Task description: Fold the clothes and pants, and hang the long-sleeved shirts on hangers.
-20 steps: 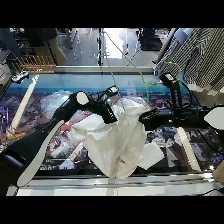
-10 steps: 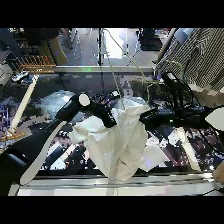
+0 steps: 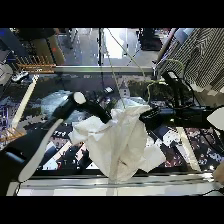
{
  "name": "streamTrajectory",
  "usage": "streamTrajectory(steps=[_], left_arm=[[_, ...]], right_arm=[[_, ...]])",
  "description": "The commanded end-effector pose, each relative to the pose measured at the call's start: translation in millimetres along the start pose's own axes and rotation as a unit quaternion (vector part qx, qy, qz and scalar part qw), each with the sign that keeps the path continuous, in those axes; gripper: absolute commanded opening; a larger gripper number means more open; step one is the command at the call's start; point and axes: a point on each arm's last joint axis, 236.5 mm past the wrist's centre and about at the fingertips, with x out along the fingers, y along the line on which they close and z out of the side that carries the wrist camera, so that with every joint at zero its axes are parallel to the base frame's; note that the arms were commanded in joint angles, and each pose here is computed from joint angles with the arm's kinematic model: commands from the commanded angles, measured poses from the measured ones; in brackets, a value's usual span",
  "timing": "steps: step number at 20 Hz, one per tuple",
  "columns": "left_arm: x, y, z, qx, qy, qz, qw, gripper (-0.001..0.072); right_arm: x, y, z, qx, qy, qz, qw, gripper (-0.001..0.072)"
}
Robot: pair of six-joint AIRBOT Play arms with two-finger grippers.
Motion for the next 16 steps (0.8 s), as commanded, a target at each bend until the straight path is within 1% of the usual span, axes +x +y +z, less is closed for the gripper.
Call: streamTrajectory(steps=[1,3,5,8,10,12,16], left_arm=[[-78.6,30.6,30.5,-0.025,-0.073,0.052,0.996,0.0012],[-131.3,43.6,45.7,-0.042,-0.126,0.073,0.988,0.0011],[-164.3,49.6,54.6,-0.060,-0.165,0.076,0.981,0.0011],[-174.4,54.5,57.5,-0.068,-0.181,0.079,0.978,0.0011],[-184.4,59.5,73.1,-0.075,-0.221,0.083,0.969,0.0012],[-198.1,62.8,90.1,-0.085,-0.267,0.079,0.957,0.0012],[-205.1,67.2,93.8,-0.093,-0.283,0.081,0.951,0.0012]], right_arm=[[-1.5,-7.0,1.4,0.023,-0.002,-0.017,1.000,0.0031],[-1.4,-11.3,0.3,0.039,-0.001,-0.026,0.999,0.0031],[-0.9,-9.6,-0.3,0.041,0.001,-0.022,0.999,0.0031],[4.0,-7.7,-19.9,0.039,0.047,-0.012,0.998,0.0031],[8.5,-7.1,-47.8,0.023,0.112,-0.001,0.993,0.0030],[16.2,-11.0,-63.0,-0.001,0.146,0.008,0.989,0.0030],[31.0,-39.5,-76.6,-0.018,0.183,-0.025,0.983,0.0029]])
